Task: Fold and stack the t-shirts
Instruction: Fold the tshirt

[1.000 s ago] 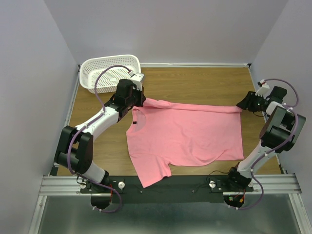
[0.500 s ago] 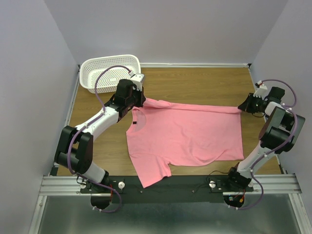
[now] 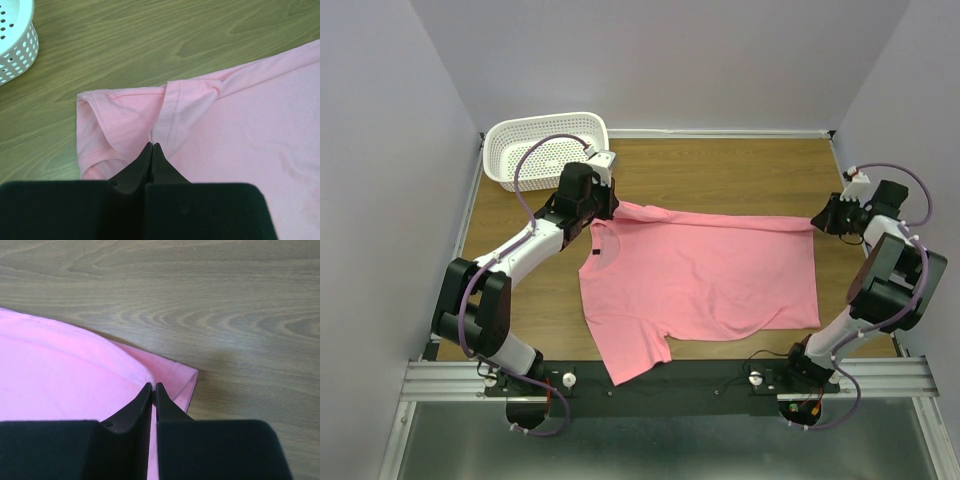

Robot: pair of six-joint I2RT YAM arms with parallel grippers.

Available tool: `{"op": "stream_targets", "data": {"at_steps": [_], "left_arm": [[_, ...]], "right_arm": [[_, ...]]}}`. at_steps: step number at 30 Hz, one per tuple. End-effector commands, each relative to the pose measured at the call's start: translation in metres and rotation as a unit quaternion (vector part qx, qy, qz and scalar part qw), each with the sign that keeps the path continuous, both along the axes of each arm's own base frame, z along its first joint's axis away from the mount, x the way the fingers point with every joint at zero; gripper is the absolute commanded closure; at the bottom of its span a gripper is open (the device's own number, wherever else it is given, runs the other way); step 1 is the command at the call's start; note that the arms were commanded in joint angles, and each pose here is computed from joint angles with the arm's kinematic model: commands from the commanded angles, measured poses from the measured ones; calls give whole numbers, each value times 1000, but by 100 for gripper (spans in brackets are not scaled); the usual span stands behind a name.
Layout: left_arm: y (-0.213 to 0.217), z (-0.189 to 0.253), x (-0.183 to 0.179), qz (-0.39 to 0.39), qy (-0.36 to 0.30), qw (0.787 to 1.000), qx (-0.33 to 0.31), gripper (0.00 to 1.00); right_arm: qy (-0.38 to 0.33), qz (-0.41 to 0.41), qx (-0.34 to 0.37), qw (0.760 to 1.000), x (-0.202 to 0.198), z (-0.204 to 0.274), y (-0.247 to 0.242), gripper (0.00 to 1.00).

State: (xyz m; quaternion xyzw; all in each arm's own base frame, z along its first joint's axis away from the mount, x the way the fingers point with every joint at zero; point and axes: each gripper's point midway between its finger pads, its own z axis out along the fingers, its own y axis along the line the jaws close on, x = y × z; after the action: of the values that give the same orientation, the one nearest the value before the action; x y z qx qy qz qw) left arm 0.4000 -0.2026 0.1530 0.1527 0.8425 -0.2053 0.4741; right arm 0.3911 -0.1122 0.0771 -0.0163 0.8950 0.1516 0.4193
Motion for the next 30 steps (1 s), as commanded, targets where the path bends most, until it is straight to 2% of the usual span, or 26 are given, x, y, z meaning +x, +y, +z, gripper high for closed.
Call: {"op": "stream_targets", "data": {"at_steps": [1,17,23,30], "left_arm": [[-2,4,-1,-8,-5,1000,3,100],[0,4,-1,-7,-4,1000,5,100],[1,5,-2,-6,-5,1000,7,100],[2,3,-3,-3,0,1000,7,100]], "right_arm": [[0,3,-26,1000,-8,1,-1,87],[11,1,-51,999,-17,-8,-6,84],[5,3,-67,998,-22,-3,-6,93],[21,-2,-102,995,-41,-15,-14,92]]}}
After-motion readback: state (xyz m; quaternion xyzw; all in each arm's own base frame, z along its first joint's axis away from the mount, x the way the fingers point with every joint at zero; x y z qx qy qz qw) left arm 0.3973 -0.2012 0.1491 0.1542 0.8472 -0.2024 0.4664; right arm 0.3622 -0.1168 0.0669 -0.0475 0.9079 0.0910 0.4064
